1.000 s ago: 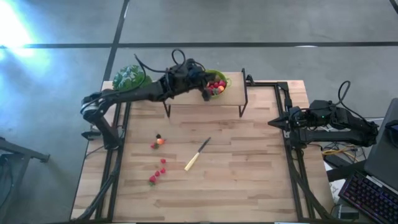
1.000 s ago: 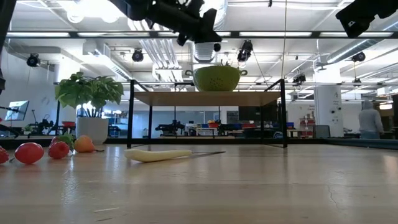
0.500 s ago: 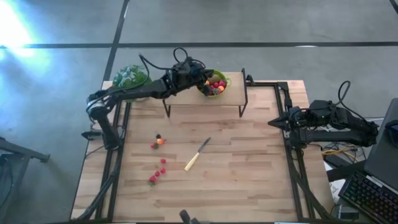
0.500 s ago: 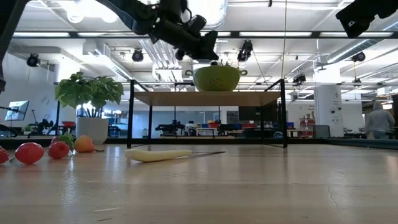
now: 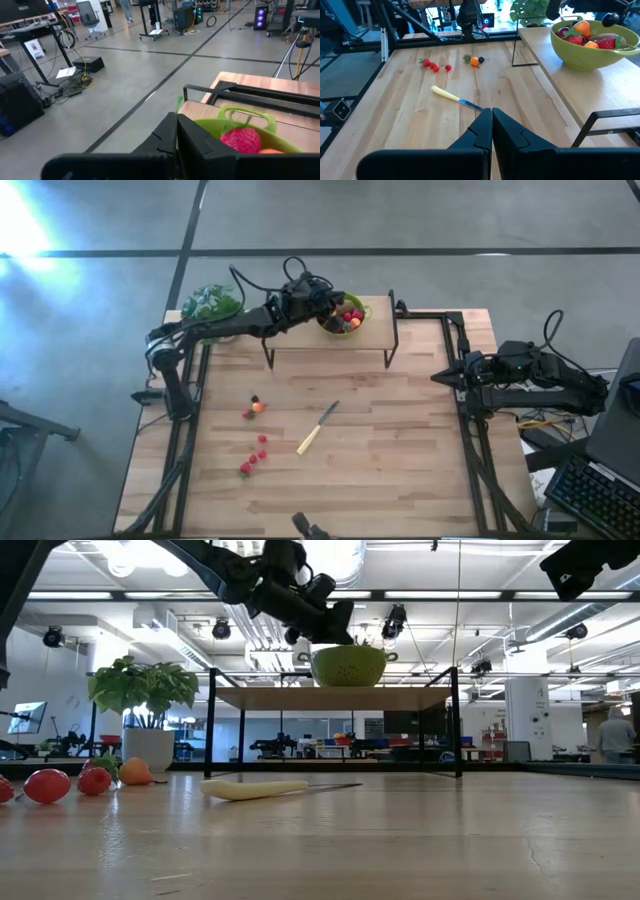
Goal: Pick & Place Fruit
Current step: Put the black cherry into the strainer bowl, then put the strawberry into the strainer bowl
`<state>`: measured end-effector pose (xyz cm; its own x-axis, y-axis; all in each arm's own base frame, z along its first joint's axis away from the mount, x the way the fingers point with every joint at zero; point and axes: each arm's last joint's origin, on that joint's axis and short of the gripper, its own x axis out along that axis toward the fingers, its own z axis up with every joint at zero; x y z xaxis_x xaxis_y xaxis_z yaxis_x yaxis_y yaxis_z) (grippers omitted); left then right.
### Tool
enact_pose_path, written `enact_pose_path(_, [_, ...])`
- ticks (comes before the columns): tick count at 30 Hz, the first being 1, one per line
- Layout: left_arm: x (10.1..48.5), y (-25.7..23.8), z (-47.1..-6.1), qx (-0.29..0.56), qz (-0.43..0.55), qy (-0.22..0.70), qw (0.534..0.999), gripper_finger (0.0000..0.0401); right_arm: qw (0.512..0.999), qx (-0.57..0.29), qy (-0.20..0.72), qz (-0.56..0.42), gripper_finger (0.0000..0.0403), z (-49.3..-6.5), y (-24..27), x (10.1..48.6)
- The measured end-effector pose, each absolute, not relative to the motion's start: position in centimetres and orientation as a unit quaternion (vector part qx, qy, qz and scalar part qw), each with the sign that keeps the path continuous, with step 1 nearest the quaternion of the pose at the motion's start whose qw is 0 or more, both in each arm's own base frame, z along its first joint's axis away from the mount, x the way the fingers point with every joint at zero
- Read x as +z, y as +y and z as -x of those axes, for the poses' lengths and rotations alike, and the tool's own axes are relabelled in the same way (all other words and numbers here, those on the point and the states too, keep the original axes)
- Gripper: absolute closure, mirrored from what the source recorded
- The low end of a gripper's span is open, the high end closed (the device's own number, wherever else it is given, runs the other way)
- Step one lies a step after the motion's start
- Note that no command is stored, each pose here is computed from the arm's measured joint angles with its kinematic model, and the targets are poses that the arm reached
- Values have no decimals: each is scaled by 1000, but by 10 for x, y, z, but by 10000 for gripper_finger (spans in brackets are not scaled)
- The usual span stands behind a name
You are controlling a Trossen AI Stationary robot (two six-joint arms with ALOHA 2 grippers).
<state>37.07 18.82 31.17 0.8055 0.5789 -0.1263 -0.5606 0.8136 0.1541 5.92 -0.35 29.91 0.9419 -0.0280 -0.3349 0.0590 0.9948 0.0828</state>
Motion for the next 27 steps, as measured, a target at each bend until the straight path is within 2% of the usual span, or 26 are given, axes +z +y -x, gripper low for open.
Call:
enact_pose_path(7, [307, 188, -370, 298, -51, 106, 947, 365, 984, -22, 169, -46, 394, -59, -4, 299])
enact_pose_path(13, [308, 187, -368, 298, -54, 136, 943, 320, 984, -22, 169, -46, 394, -59, -4, 299])
enact_pose_path(19, [345, 174, -364, 284, -50, 175, 942, 271, 984, -22, 169, -46, 394, -59, -4, 299])
enact_pose_path(27, [386, 139, -353, 226, -26, 305, 925, 212, 984, -22, 169, -46, 394, -59, -4, 299])
